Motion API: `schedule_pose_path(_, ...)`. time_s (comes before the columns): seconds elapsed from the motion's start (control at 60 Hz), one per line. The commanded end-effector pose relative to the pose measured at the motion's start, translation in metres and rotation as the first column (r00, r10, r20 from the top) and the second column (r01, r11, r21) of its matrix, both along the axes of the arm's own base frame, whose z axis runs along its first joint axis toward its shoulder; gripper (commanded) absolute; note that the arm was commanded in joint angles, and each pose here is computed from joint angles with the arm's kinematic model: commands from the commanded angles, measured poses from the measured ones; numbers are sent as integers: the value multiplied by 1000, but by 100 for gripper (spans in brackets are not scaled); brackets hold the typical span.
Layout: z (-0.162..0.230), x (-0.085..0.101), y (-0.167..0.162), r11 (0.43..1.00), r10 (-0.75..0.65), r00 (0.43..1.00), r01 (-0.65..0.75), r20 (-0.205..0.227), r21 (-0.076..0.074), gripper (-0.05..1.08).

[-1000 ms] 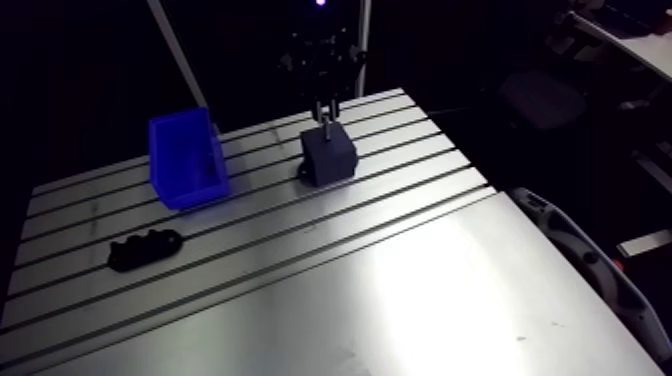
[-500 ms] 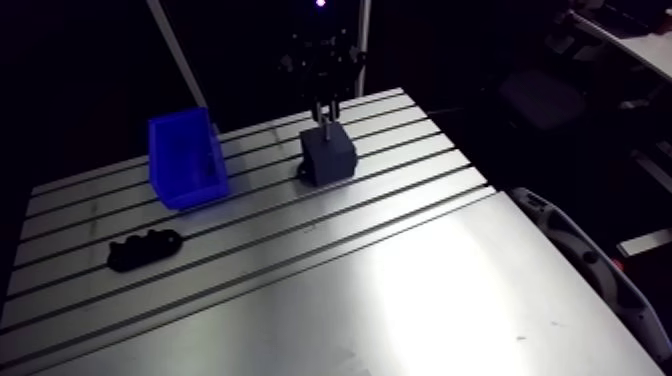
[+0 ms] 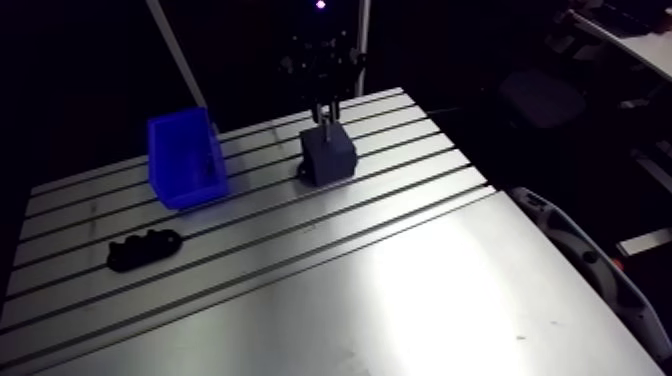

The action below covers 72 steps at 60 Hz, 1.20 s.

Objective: Pick up the M10 bolt and insert it into the hole until fully seated.

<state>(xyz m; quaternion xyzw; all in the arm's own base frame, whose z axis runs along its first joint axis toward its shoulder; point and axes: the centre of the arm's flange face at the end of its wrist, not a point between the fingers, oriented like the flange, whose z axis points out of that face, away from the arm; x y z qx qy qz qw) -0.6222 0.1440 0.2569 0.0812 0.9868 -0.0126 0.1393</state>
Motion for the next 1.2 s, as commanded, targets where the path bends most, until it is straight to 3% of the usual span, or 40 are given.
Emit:
schedule_pose_path(0.017,-1,0,0,1000,-1,1000,1,-2,-1,108)
schedule_pose_path(0.583,-2,0,1,1000,-2,1000,2,0,-1,105)
schedule_pose_path(0.733,-2,0,1,1000,-1,1000,1,1,1,97)
schedule_pose_path(0.867,-5,2,0,1000,0,1000,0,5,-1,80)
schedule_pose_path(0.883,-5,2,0,1000,0,1000,0,6,0,69)
schedule_pose_path(0.9,-5,2,0,1000,0,1000,0,6,0,69)
schedule_pose_path(0.917,-5,3,0,1000,0,1000,0,7,0,52)
schedule_pose_path(0.933,-5,3,0,1000,0,1000,0,7,0,52)
schedule_pose_path(0.95,-5,3,0,1000,0,1000,0,7,0,36)
schedule_pose_path(0.967,-5,3,0,1000,0,1000,0,7,0,36)
schedule_pose_path(0.983,-6,3,0,1000,0,1000,0,7,0,21)
schedule_pose_path(1.0,-6,3,0,1000,0,1000,0,7,0,21)
schedule_pose_path(1.017,-5,3,-1,1000,2,1000,-2,6,1,3)
schedule_pose_path(1.2,-4,3,0,1000,0,1000,0,-4,3,0)
